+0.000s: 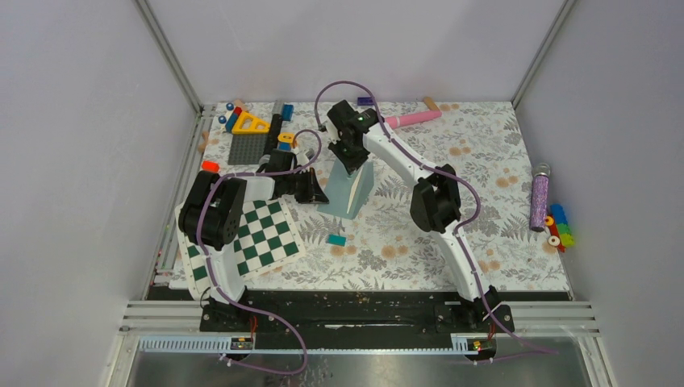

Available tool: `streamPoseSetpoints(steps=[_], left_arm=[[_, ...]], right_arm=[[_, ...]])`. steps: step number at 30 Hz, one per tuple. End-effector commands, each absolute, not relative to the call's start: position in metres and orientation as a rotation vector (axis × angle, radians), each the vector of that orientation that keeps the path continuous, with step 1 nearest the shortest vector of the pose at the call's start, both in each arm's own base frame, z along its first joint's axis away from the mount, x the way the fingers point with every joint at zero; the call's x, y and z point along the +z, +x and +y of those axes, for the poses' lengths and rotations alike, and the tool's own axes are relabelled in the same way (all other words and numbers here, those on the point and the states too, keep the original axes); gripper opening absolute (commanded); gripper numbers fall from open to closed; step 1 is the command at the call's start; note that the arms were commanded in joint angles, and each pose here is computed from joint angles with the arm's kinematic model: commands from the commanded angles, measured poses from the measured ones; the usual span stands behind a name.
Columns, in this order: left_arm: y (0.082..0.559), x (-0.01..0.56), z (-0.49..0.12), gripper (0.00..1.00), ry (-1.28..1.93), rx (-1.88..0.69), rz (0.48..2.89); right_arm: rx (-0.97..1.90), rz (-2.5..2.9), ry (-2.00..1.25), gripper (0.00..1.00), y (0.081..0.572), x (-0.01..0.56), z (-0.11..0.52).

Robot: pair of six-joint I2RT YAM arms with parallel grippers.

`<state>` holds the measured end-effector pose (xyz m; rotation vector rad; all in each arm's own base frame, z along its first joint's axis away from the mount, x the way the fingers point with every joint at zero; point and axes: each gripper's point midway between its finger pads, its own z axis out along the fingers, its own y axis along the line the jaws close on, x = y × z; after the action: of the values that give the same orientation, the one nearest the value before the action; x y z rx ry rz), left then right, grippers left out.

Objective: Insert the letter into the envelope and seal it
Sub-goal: Paint the envelope at the center of the board.

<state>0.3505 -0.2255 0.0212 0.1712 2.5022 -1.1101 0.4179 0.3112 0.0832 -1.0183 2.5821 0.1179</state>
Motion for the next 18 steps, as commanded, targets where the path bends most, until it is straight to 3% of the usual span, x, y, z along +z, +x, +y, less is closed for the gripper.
streamPoseSetpoints(steps=[1, 18], left_arm=[[0.358, 0.017, -0.225, 0.0, 0.18, -1.071, 2.499], [0.358, 0.017, -0.226, 0.0, 0.18, -1.078, 2.499]], right_arm=[[0.071, 2.531, -1.006, 0.0, 0.433, 0.092, 0.31], [0.043, 2.615, -1.072, 0.0, 0.417, 0.059, 0.298]])
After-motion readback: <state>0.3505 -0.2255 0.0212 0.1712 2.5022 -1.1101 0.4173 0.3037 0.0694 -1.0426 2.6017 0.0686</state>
